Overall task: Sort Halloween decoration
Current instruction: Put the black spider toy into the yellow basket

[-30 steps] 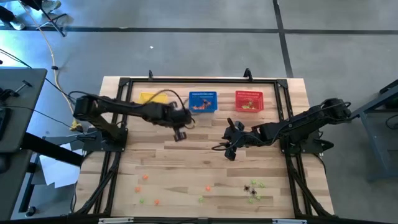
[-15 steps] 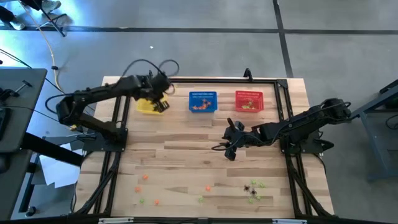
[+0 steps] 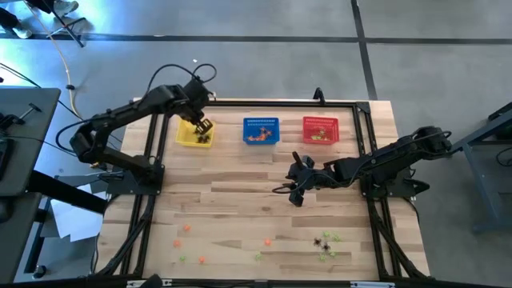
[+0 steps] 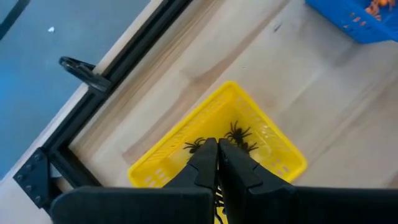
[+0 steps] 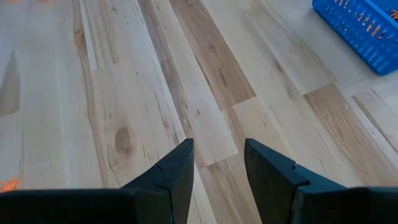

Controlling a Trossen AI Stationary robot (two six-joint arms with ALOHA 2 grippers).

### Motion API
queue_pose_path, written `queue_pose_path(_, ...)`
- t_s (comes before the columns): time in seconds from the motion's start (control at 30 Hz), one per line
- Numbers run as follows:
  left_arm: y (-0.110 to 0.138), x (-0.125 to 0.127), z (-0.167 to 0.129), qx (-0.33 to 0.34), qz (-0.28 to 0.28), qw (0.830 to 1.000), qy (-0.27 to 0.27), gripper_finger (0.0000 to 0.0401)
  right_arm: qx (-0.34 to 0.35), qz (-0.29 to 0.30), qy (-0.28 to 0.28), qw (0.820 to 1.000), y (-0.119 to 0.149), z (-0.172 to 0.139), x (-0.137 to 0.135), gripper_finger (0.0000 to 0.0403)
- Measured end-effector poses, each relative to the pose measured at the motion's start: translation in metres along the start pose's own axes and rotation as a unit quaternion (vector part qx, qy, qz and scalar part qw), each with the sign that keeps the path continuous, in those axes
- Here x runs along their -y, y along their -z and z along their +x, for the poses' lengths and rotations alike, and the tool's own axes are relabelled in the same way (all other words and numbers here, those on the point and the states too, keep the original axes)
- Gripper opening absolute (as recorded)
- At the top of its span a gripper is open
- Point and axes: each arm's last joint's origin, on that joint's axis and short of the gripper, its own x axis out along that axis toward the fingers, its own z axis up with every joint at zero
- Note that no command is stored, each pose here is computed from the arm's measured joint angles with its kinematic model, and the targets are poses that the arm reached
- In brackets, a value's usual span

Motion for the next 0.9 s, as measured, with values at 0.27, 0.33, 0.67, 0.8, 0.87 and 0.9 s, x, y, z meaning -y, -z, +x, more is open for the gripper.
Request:
queue_pose_path(0.27,0.013,0.002,0.027,-0.034,0.000,0.999,0.001,0.0000,0.000,0.000,0.000,1.000,0.000,0.000,0.000,0.0138)
queue_pose_path(0.33,0.022,0.003,0.038,-0.044,-0.001,0.999,0.007,0.0000,0.000,0.000,0.000,1.000,0.000,0.000,0.000,0.0138)
queue_pose_path(0.67,0.055,0.008,0.083,-0.045,-0.013,0.999,0.019,0.0000,0.003,0.004,-0.002,1.000,-0.001,0.000,0.000,0.0138)
queue_pose_path(0.8,0.059,0.008,0.086,-0.050,-0.011,0.999,0.016,0.0000,0.005,0.015,-0.002,1.000,-0.001,0.000,0.000,0.0138)
queue_pose_path(0.87,0.058,0.008,0.086,-0.047,-0.012,0.999,0.016,0.0000,0.005,0.015,-0.002,1.000,-0.001,0.000,0.000,0.0138)
queue_pose_path(0.9,0.058,0.008,0.086,-0.047,-0.012,0.999,0.016,0.0000,0.005,0.015,-0.002,1.000,-0.001,0.000,0.000,0.0138)
